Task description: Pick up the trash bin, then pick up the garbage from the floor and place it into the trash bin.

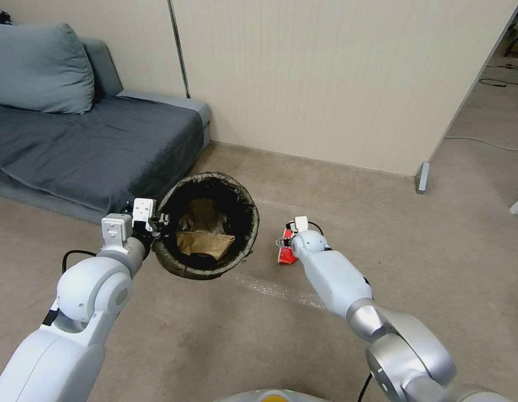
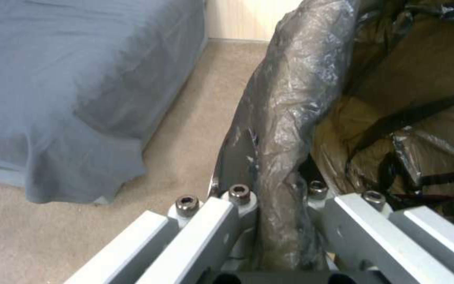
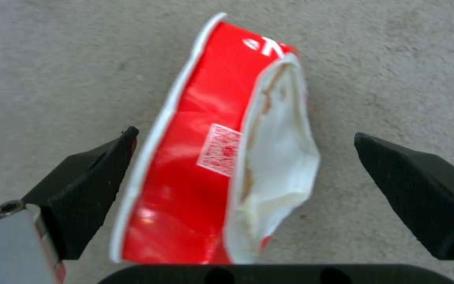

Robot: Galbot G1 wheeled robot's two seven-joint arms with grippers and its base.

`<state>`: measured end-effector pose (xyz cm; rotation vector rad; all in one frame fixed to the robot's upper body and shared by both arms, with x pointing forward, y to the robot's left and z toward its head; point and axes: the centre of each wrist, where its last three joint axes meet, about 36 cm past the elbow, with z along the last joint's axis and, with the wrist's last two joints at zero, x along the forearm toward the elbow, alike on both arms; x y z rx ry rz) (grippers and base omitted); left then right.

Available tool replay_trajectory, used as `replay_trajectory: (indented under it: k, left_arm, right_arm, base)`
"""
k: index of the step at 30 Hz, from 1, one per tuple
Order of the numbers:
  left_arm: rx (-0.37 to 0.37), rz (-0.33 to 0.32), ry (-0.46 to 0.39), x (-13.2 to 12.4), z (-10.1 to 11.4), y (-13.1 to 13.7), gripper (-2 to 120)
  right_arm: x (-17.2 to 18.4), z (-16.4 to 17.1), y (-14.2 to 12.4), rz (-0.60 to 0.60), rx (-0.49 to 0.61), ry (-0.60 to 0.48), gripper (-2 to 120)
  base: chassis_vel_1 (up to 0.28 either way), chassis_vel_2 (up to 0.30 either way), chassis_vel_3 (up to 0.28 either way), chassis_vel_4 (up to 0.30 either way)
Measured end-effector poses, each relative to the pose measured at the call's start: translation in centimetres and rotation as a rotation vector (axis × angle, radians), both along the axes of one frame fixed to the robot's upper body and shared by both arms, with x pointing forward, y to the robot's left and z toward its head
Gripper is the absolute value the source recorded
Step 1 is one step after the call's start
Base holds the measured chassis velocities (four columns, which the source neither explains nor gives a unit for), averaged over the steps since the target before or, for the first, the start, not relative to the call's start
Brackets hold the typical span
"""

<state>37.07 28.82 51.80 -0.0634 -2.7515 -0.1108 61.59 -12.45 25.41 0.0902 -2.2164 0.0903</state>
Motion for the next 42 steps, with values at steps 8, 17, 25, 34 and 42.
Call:
replay_trajectory:
  k: [8, 17, 25, 34, 42]
  left_arm:
    - [0.000, 0.000, 0.001, 0.0, -0.1, -0.1, 1]
    - [0.002, 0.004, 0.003, 0.1, -0.2, -0.1, 1]
    - [0.001, 0.006, 0.004, 0.1, -0.3, -0.1, 1]
    - [0.002, 0.004, 0.009, 0.1, -0.4, -0.2, 1]
    - [0.003, 0.002, 0.009, 0.1, -0.4, -0.2, 1]
  right_arm:
    - [0.1, -0.6, 0.4, 0.007, 0.000, 0.003, 100]
    - [0.3, -1.5, 0.3, 0.019, -0.022, 0.007, 100]
    - [0.1, -2.0, 0.0, 0.025, -0.029, 0.022, 100]
    - [0.2, -2.2, -0.5, 0.029, -0.033, 0.024, 100]
    - [0.0, -2.5, -0.6, 0.040, -0.043, 0.030, 80]
  base:
    - [0.000, 0.000, 0.000, 0.000]
    - [0.000, 0.000, 0.000, 0.000]
    - [0.000, 0.000, 0.000, 0.000]
    - [0.000, 0.000, 0.000, 0.000]
    - [0.000, 0.000, 0.000, 0.000]
